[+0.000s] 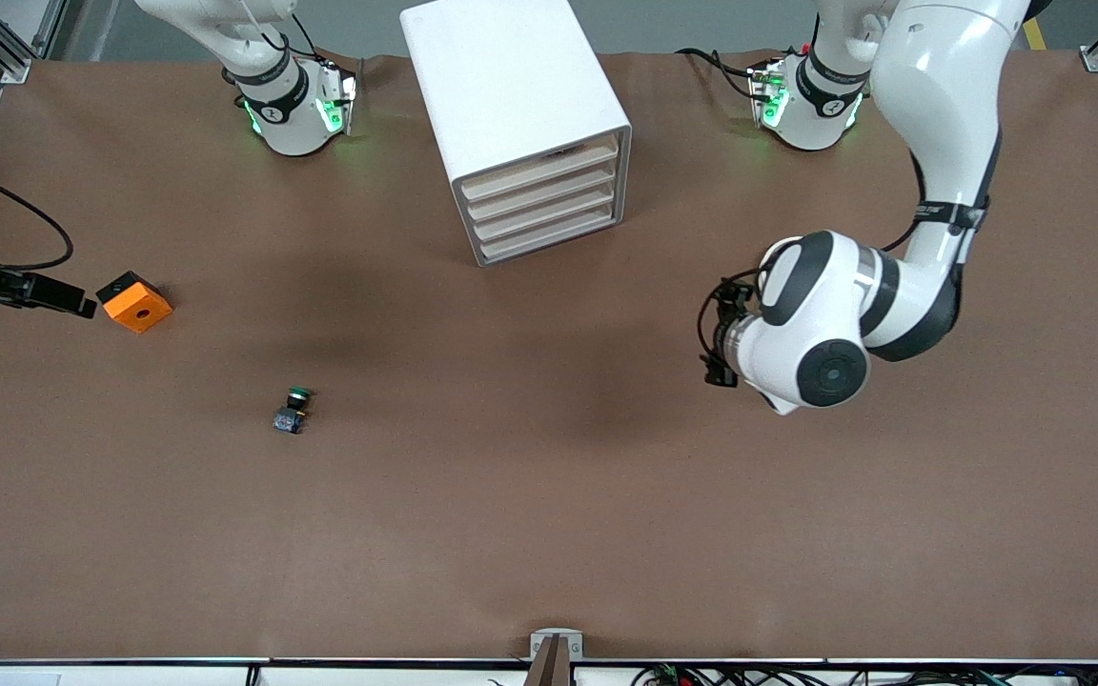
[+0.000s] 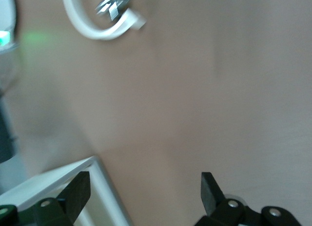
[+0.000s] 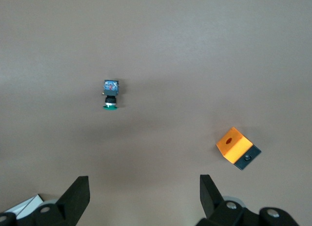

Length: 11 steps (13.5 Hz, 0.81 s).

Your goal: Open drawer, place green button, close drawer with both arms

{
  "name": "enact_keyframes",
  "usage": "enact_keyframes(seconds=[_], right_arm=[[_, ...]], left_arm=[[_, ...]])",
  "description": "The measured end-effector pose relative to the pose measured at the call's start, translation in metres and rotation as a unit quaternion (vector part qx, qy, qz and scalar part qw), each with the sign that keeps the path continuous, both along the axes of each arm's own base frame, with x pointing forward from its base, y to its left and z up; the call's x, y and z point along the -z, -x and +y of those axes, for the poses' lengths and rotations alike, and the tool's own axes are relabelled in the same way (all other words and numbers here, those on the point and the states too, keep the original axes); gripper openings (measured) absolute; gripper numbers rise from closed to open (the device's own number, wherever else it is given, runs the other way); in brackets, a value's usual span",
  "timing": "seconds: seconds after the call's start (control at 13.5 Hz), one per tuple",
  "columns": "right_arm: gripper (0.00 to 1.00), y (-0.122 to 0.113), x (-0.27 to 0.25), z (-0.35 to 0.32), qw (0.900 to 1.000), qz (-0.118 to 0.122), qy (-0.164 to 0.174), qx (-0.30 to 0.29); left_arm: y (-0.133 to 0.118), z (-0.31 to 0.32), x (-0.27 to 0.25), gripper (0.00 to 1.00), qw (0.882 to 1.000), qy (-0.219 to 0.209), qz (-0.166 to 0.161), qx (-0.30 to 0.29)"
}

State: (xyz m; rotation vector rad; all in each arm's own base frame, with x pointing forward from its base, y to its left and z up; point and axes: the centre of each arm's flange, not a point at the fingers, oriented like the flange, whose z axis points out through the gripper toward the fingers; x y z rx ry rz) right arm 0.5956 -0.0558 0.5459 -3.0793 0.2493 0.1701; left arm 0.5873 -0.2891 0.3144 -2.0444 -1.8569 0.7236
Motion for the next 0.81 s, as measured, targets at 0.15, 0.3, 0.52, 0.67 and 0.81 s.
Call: enact_keyframes(seconds=[0.15,0.3,0.52,0.67,0.81], right_arm=[[1.00,-0.011,0.019,0.017,1.000,-0.008,0.001,-0.003],[1.00,-0.018,0.046,0.036,1.000,-0.006,0.004,0.024],[1.00,-0.029,0.081,0.067,0.999,-0.010,0.008,0.036],[1.00,-0.035,0.100,0.071,0.999,-0.026,0.001,0.041],[1.00,-0.036,0.125,0.070,0.998,-0.041,0.001,0.045]], left_arm=[[0.013,-0.012,0.017,1.00,0.999,0.009,0.045,-0.012],[0.020,-0.022,0.030,1.00,0.996,0.025,0.076,-0.027],[0.035,-0.037,0.048,1.00,0.990,0.050,0.130,-0.034],[0.044,-0.049,0.056,1.00,0.984,0.072,0.156,-0.042],[0.049,-0.060,0.060,1.00,0.977,0.098,0.181,-0.054]])
